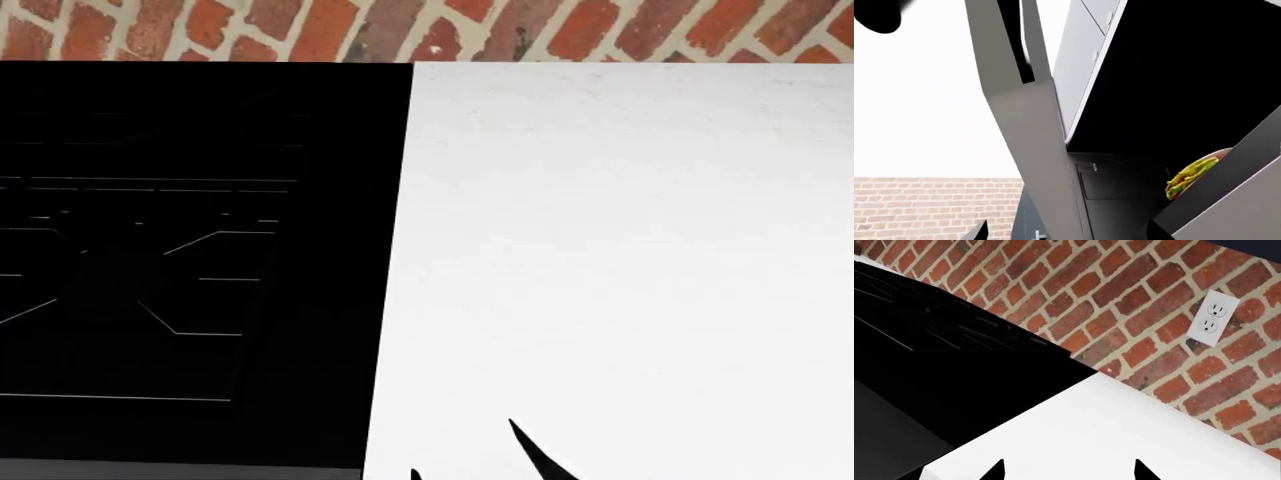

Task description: Open the microwave door

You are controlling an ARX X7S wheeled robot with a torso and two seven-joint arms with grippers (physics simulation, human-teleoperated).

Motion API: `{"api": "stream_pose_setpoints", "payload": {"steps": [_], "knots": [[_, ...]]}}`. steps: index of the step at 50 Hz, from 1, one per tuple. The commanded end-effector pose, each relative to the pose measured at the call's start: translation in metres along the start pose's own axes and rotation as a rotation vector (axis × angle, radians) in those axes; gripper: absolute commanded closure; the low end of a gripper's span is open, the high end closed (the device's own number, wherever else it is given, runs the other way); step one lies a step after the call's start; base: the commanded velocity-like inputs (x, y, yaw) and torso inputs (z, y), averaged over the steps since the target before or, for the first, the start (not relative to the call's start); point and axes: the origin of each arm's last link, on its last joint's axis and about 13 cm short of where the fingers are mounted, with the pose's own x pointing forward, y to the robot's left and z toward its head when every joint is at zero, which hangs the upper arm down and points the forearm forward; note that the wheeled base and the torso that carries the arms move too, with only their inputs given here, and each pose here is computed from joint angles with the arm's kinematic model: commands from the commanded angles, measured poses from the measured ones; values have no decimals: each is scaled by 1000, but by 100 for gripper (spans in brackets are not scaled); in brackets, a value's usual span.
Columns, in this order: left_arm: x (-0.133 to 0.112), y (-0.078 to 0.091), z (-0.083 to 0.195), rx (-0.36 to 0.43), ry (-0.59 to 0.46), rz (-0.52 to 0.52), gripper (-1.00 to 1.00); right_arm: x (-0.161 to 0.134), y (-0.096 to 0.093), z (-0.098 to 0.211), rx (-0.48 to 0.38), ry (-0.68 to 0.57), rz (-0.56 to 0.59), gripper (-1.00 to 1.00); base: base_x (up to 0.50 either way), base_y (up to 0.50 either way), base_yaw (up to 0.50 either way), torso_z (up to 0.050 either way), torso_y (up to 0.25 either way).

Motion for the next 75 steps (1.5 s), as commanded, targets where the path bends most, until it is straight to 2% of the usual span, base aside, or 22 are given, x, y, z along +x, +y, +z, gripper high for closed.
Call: {"api": "stream_pose_setpoints", "payload": {"steps": [1,12,16,20,25,38,51,75], "knots": [[22,0,9,-24,-4,43,-100,-5,3,-10,-20,64,34,-100,0,0,0,0,0],[55,-14,20,-100,26,71,-100,-5,3,-10,-21,65,34,-100,0,0,0,0,0],[60,-16,20,-106,37,78,-100,-5,3,-9,-22,65,33,-100,0,0,0,0,0],[65,-15,14,-79,59,103,-100,-5,3,-10,-21,66,29,-100,0,0,0,0,0],[71,-7,3,-19,70,140,-100,-6,3,-11,-19,67,30,-100,0,0,0,0,0],[80,0,-15,39,99,197,-100,-6,3,-15,-11,67,27,-100,0,0,0,0,0],[92,24,-23,97,101,258,-100,-6,3,-11,-8,69,30,-100,0,0,0,0,0],[86,55,-45,177,126,301,-100,-6,3,-10,-8,70,31,-100,0,0,0,0,0]]}}
